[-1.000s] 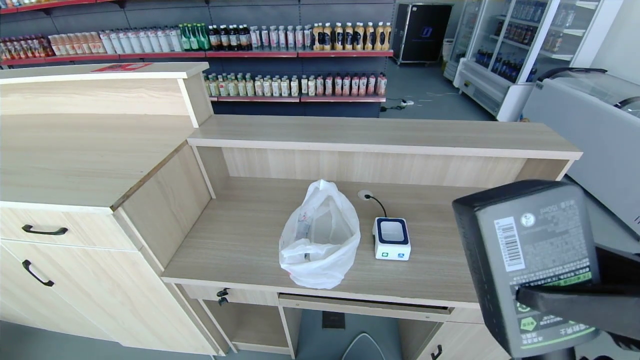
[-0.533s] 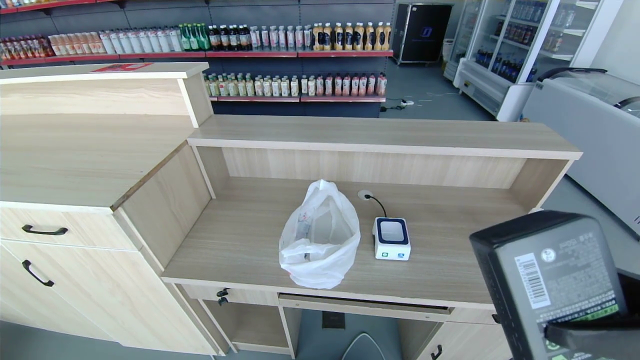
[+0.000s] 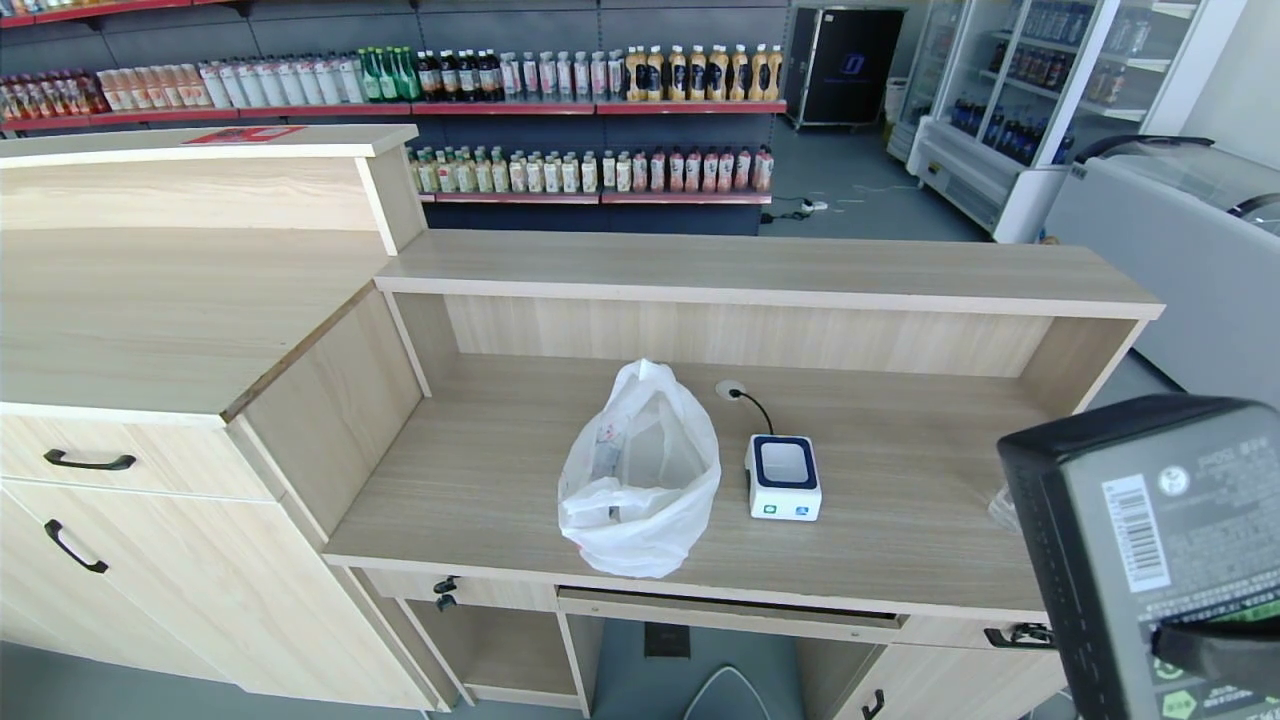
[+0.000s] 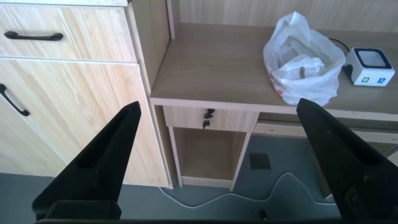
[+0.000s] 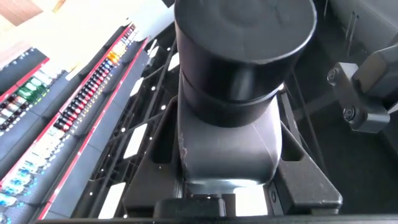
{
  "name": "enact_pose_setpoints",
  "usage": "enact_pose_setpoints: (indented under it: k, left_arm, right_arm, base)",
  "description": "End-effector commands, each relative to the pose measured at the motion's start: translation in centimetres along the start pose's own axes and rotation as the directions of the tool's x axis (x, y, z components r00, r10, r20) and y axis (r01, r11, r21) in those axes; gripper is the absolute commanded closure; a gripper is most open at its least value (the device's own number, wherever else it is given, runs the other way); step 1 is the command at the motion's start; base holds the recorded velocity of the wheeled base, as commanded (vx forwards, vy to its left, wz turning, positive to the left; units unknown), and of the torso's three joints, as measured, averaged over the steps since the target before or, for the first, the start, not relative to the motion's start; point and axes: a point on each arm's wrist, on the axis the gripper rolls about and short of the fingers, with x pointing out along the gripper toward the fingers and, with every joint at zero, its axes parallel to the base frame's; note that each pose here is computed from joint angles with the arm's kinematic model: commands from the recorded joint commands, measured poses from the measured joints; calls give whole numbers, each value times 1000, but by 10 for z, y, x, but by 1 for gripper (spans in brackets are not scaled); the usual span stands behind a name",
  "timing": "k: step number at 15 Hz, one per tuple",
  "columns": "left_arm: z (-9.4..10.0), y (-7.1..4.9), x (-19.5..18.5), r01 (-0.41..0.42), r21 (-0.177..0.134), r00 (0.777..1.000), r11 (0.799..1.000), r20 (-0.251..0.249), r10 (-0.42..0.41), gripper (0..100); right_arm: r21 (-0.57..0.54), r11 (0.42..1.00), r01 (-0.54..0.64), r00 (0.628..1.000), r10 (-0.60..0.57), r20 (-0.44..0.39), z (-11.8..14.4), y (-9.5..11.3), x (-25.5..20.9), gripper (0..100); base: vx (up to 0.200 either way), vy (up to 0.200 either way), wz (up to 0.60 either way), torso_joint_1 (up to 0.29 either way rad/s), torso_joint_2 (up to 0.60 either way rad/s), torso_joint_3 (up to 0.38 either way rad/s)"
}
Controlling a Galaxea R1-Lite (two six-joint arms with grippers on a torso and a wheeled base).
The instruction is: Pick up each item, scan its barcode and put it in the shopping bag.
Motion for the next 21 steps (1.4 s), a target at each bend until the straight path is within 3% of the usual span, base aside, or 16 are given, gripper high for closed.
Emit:
enact_pose_setpoints:
  k: [1, 12, 14, 15, 16, 17, 18, 19, 20, 21]
  left_arm:
    - [0, 0, 0, 0, 0, 1000, 1000, 0, 0, 0]
    - [0, 0, 0, 0, 0, 1000, 1000, 0, 0, 0]
    - [0, 0, 0, 0, 0, 1000, 1000, 0, 0, 0]
    - [0, 0, 0, 0, 0, 1000, 1000, 0, 0, 0]
    - [0, 0, 0, 1, 0, 1000, 1000, 0, -1, 0]
    - [0, 0, 0, 0, 0, 1000, 1000, 0, 0, 0]
    - [0, 0, 0, 0, 0, 1000, 1000, 0, 0, 0]
    - [0, 0, 0, 0, 0, 1000, 1000, 0, 0, 0]
    - [0, 0, 0, 0, 0, 1000, 1000, 0, 0, 0]
    - [0, 0, 0, 0, 0, 1000, 1000, 0, 0, 0]
  right_arm:
    - [-1, 1000, 2, 1000, -2, 1, 0, 0, 0, 100]
    - [-12, 1000, 1, 1000, -1, -7, 0, -3, -2, 100]
    - [-6, 997, -81, 994, 81, -68, -9, 0, -7, 100]
    - [97, 970, -225, 954, 239, -181, -26, 5, -16, 100]
    - [321, 885, -337, 849, 433, -301, -34, 11, -30, 100]
    - [580, 748, -322, 704, 600, -381, -32, 17, -49, 100]
    - [765, 610, -209, 582, 706, -404, -24, 25, -63, 100]
    - [849, 519, -98, 481, 771, -416, -22, 30, -75, 100]
    - [891, 451, -46, 403, 825, -397, -22, 42, -89, 100]
    - [903, 429, -28, 373, 843, -389, -21, 45, -95, 100]
  base:
    - [0, 0, 0, 0, 0, 0]
    - [0, 0, 0, 0, 0, 0]
    - [0, 0, 0, 0, 0, 0]
    - [0, 0, 0, 0, 0, 0]
    - [0, 0, 0, 0, 0, 0]
    - [0, 0, 0, 0, 0, 0]
    - [0, 0, 0, 0, 0, 0]
    - [0, 0, 0, 0, 0, 0]
    - [0, 0, 0, 0, 0, 0]
    - [0, 0, 0, 0, 0, 0]
